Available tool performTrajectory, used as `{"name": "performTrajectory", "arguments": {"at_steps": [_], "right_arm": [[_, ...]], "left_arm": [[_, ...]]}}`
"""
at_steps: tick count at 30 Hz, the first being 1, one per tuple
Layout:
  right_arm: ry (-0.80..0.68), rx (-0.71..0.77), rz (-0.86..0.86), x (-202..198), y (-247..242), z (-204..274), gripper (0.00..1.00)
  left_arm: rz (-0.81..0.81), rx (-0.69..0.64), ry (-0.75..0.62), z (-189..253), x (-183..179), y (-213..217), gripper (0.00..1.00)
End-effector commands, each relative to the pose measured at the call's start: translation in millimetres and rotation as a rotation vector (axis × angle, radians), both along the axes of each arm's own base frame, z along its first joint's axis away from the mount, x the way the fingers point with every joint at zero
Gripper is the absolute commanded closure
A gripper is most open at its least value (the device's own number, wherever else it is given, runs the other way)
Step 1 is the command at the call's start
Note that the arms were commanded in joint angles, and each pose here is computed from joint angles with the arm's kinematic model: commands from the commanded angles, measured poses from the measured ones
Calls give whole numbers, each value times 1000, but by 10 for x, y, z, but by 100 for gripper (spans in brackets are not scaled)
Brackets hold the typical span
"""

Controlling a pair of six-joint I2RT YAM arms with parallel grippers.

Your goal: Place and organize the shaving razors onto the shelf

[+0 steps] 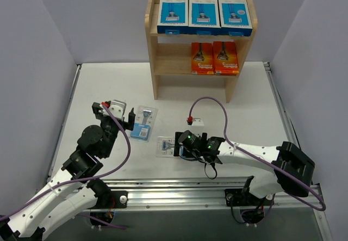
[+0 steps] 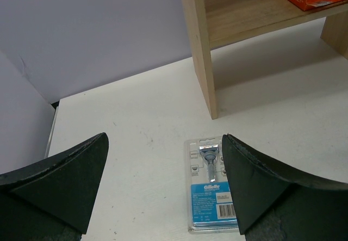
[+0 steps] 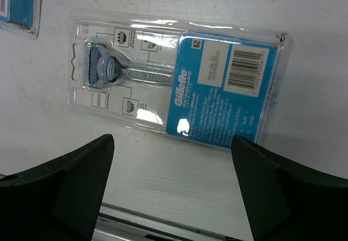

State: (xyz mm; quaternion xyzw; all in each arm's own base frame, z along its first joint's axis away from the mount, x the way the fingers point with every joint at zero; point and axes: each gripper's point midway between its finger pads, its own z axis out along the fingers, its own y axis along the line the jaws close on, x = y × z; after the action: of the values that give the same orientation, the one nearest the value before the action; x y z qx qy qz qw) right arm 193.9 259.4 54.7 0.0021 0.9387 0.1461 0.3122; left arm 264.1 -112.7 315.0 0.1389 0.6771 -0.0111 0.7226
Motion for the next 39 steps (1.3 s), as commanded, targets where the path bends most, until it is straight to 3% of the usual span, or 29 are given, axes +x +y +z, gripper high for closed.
{"name": "performTrajectory", "arguments": {"at_steps": [1,17,30,33,36,37,39], "right_arm": [[-9,38,-94,-24,-46,1,16],[-6,-158,-126,58,-262,-259,8],[45,-273,-37,2,-288,-601,15],[29,-257,15,31,-195,-586,23],[-8,-228,172,64,26,-492,45],[-11,-212,216,57,97,-461,72],[-69,-216,309,135,201,-375,90]], "left_arm": [[13,-39,-41,211,-5,44,6],[0,-42,-44,223,-13,24,6],[-10,-43,-46,240,-27,14,6],[-9,-46,-50,254,-31,24,6],[-6,-45,-49,247,-29,28,6],[-7,-48,-51,254,-36,29,6],[-6,-49,-52,258,-37,35,6]]}}
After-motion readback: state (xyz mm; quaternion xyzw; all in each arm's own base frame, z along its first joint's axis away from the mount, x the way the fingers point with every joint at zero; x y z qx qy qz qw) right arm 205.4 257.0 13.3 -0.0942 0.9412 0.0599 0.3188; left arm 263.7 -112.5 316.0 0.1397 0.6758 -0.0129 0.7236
